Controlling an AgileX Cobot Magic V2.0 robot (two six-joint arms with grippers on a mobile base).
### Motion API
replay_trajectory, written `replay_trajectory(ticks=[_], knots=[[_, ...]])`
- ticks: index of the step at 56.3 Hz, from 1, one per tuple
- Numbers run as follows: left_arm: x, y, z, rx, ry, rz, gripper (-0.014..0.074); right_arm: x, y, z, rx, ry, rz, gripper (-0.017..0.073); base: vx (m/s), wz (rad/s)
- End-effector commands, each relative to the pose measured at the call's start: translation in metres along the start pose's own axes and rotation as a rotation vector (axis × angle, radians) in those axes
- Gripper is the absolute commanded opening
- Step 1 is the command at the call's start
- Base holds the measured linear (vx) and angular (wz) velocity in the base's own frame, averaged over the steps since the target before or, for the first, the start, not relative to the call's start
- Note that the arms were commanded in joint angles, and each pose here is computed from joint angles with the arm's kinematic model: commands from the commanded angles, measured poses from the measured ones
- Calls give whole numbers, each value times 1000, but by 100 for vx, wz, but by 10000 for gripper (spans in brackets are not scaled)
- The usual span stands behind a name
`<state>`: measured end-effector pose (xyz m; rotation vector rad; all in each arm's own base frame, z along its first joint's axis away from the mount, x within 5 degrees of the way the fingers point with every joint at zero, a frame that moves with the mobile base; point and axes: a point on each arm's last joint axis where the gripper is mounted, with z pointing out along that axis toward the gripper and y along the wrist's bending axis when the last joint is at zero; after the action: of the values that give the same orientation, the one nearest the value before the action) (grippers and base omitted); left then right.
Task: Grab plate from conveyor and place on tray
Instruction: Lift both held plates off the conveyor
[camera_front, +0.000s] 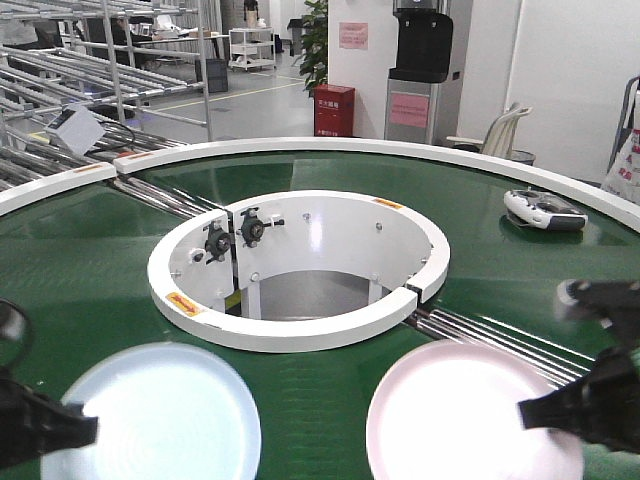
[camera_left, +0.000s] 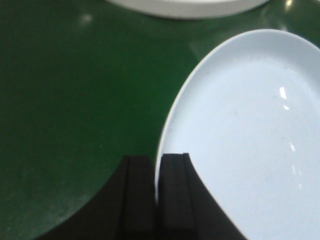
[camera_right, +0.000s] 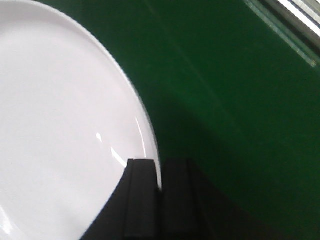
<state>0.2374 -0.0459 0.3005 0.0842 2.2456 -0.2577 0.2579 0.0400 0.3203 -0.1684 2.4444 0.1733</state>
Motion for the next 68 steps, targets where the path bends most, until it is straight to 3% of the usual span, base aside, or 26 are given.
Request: replay_trajectory(ticks=[1, 10, 20, 68], knots=[[-20, -7, -44, 26, -217, 1, -7, -7, 5, -52, -6, -191, -18, -13, 0, 0], [-20, -12, -99, 50, -391, 16, -6, 11, 11, -111, -13, -323, -36, -13, 0, 0], [-15, -15, -128, 66, -464, 25, -6, 24, 13, -144, -8, -418, -43, -12, 0, 0], [-15, -15, -131, 67, -485, 22, -6, 24, 14, -146, -18, -430, -33, -9, 0, 0]])
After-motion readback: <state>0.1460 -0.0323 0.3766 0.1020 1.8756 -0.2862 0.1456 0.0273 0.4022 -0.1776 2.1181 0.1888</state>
